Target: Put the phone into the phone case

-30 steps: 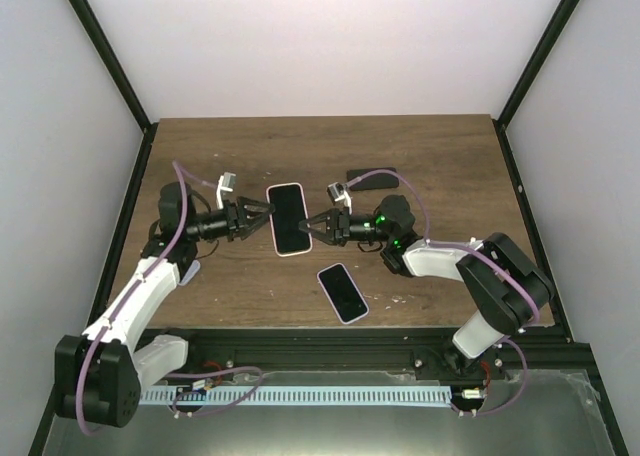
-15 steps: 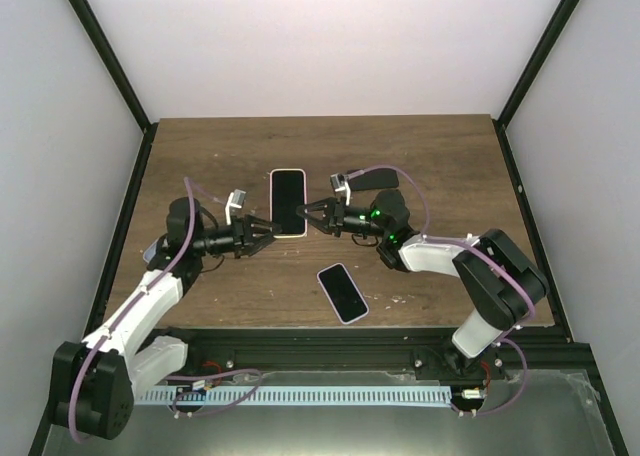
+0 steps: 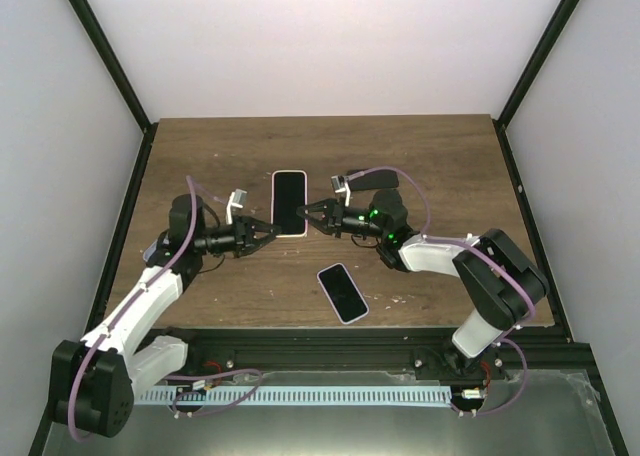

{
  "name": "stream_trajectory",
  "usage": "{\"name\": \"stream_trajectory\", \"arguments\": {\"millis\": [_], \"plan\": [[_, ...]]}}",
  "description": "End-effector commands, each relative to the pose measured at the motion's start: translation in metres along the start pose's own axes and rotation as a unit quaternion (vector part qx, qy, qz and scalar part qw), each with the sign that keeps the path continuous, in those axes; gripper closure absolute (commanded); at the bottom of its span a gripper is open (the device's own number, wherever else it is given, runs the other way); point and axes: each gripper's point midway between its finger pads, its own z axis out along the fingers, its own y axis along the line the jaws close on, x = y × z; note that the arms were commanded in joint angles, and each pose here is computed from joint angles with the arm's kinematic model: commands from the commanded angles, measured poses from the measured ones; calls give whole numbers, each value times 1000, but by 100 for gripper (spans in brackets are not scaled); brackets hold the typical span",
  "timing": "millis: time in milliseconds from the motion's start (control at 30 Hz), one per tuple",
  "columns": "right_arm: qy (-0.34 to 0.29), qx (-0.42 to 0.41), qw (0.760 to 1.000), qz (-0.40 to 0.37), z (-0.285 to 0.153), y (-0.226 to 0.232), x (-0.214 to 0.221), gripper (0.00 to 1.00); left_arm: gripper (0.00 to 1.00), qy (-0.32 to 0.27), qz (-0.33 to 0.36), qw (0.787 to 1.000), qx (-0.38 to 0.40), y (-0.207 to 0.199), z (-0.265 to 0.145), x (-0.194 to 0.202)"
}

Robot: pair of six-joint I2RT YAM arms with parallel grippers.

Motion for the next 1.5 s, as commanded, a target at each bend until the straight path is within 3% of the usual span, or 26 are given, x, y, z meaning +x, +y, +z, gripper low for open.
{"name": "stream_trajectory", "arguments": {"millis": [0, 133, 200, 400, 600, 767, 933, 1167, 1233, 1467], "plan": [[-11, -25, 998, -59, 3, 26, -8, 93, 100, -10, 12, 999, -38, 7, -1, -7], [-10, -12, 998, -64, 3, 22, -8, 93, 100, -14, 10, 997, -70, 18, -1, -9], [-10, 0, 998, -67, 3, 19, -8, 93, 95, -13, 8, 997, -74, 20, -1, -9], [-6, 6, 997, -79, -1, 20, -4, 93, 54, -22, 18, 997, -68, 12, -2, -13], [8, 36, 996, -85, -9, 8, 4, 93, 35, -27, 17, 996, -86, 16, -2, -18], [4, 113, 989, -97, -39, -18, 4, 93, 13, -68, 8, 978, -195, 43, -18, -35], [14, 181, 976, -121, -74, -30, 9, 93, 4, -124, -66, 934, -329, 104, -57, -55], [27, 260, 959, -111, -117, -55, 22, 92, 14, -208, -171, 857, -439, 180, -116, -66], [19, 273, 956, -106, -130, -64, 21, 92, 18, -246, -186, 823, -477, 192, -138, -67], [30, 279, 958, -56, -156, -98, 32, 91, 31, -359, -258, 672, -593, 216, -227, -54]]}}
